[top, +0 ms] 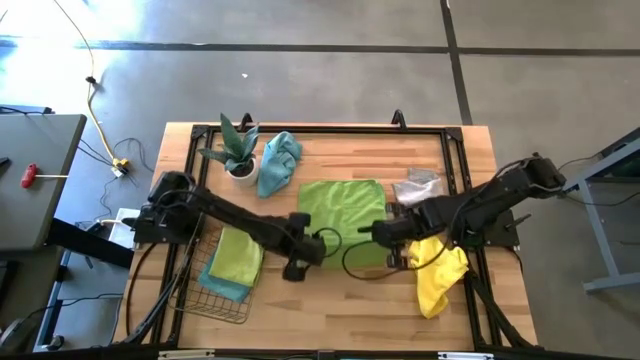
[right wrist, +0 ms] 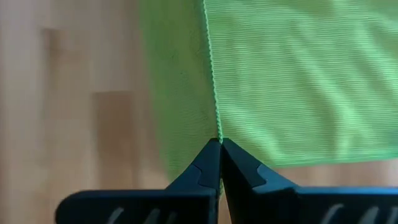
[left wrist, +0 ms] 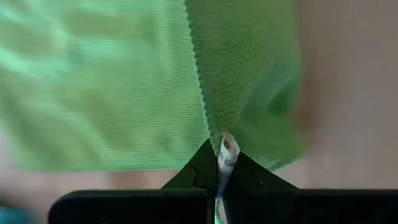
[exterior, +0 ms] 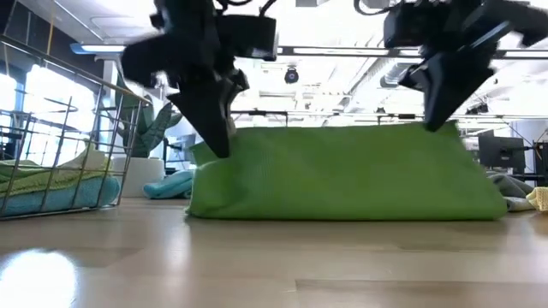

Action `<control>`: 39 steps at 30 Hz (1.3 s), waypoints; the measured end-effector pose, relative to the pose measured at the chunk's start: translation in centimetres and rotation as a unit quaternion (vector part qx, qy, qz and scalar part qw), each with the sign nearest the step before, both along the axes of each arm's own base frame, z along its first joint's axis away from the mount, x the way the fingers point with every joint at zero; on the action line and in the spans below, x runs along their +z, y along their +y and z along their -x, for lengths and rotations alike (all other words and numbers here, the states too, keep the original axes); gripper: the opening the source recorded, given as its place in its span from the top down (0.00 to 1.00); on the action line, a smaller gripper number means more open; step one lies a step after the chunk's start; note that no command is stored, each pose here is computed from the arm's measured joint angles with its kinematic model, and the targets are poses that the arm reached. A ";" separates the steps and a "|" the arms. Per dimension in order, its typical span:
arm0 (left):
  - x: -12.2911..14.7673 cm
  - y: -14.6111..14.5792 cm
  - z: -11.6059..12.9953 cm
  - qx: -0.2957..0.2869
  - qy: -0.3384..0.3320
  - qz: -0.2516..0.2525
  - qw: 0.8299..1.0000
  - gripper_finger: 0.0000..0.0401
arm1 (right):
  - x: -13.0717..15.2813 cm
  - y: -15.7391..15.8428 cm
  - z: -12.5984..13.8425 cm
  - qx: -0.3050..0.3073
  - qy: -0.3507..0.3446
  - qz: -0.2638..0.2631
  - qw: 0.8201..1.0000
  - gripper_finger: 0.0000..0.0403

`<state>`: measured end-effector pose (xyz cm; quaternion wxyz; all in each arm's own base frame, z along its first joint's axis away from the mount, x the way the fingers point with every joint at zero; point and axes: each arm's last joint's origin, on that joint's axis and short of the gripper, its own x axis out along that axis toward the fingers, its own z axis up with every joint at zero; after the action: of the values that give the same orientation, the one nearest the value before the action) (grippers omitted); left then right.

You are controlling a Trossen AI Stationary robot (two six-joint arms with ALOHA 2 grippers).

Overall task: Fold microfiber towels
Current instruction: Fold the green microfiber towel

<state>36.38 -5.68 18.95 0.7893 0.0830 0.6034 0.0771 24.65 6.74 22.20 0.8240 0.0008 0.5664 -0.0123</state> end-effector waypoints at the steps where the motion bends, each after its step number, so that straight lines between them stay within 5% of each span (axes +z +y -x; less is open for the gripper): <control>1: 0.0 0.6 0.0 -0.008 0.007 -0.023 1.000 1.00 | 0.0 -0.6 -0.1 -0.003 0.001 0.011 1.000 1.00; 7: 0.2 4.2 -0.5 -0.027 0.020 -0.105 0.994 1.00 | -0.1 -4.0 -0.8 -0.011 0.008 0.049 0.999 1.00; 39: -4.1 16.3 -0.9 0.076 0.054 -0.092 0.991 1.00 | -5.8 -15.7 -2.9 -0.050 0.097 0.110 0.988 1.00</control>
<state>37.30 10.62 14.89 0.7368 0.1131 0.6398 0.1871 27.54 -8.95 16.40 0.7588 -0.0626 0.6378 -0.1160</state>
